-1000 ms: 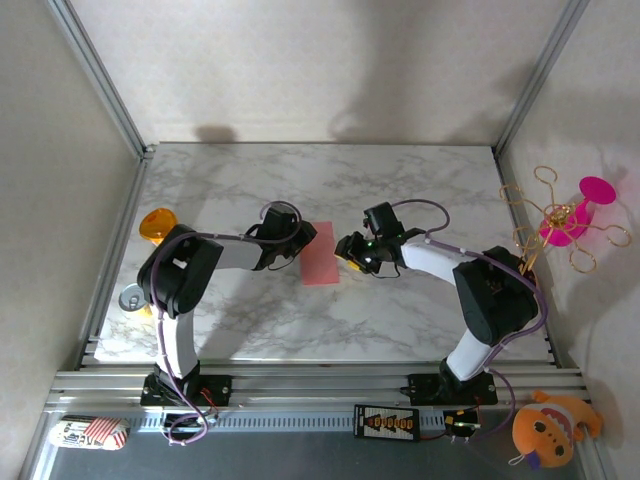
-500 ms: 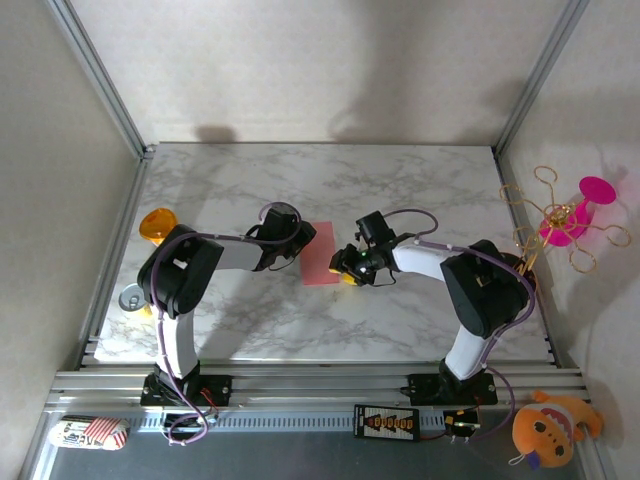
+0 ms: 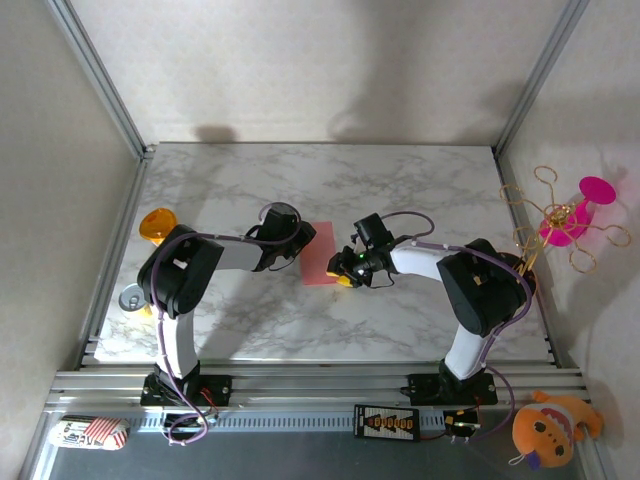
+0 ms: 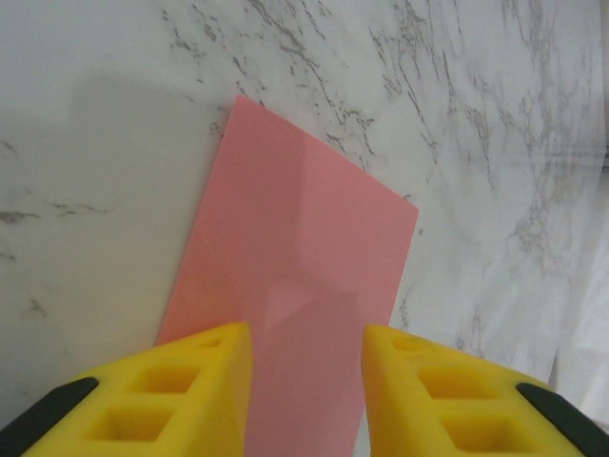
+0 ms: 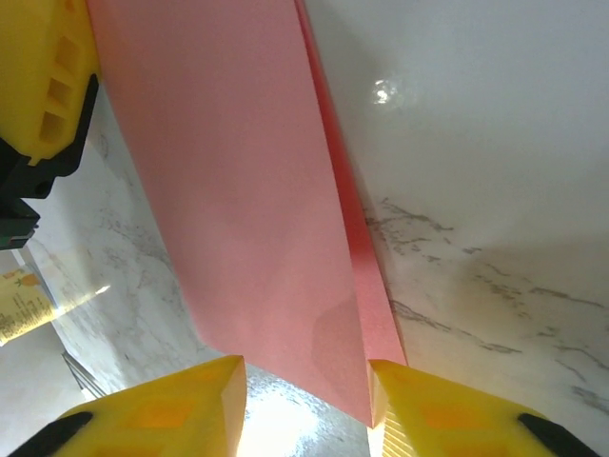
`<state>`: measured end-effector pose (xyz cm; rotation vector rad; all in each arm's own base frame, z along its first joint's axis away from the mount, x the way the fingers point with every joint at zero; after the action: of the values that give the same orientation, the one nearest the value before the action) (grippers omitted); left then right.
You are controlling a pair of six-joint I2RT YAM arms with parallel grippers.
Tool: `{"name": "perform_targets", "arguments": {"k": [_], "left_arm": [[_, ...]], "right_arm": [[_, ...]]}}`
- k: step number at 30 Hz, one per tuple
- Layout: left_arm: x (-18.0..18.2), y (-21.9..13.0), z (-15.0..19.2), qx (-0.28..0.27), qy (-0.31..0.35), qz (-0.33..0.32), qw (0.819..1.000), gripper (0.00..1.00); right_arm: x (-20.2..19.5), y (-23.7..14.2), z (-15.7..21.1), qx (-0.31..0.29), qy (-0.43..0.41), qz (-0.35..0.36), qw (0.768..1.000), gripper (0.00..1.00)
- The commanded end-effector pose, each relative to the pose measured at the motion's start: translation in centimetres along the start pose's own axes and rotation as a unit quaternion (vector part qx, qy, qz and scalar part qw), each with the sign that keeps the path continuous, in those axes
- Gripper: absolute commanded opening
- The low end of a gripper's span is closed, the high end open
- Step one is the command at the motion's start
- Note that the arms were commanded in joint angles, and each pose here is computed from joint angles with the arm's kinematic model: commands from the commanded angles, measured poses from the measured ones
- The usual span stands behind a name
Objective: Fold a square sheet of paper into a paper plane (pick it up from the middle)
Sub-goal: Fold the triangle a second time at the center of the table.
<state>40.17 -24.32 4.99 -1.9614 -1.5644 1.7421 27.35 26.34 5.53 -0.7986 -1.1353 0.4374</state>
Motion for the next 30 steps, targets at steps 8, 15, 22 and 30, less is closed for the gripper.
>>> {"name": "perform_targets", "arguments": {"k": [8,15,22,30], "left_arm": [[2.7,0.3,2.2,0.031,-0.01,-0.047,0.998,0.35],[1.2,0.0,2.0,0.038,-0.002,-0.017,0.999,0.35],[-3.8,-0.9,-0.7,0.035,0.085,0.047,0.995,0.39],[-1.3,0.6,-0.7,0.051,0.094,0.006,0.994,0.36]], "right_arm": [[0.2,0.1,-0.5,-0.024,0.014,-0.003,1.0,0.26],[-0.2,0.1,-0.7,-0.031,0.014,0.011,0.999,0.02],[-2.1,-0.6,-0.4,-0.037,-0.01,0.063,0.997,0.0],[-1.6,-1.1,0.0,-0.032,-0.019,0.054,0.998,0.0]]}}
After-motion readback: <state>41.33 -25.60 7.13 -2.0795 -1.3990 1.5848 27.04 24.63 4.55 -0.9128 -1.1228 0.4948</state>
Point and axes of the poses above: each hand's point on the last joint's axis, 136 mm out from that joint toward the fingers, its own y axis out along the fingers, its own x axis along the line the jaws close on, z = x × y, the point moved 3 cm from there along -y, back along the fingers, and after that the axes turned 12 degrees about y, right-handed, at the moved point
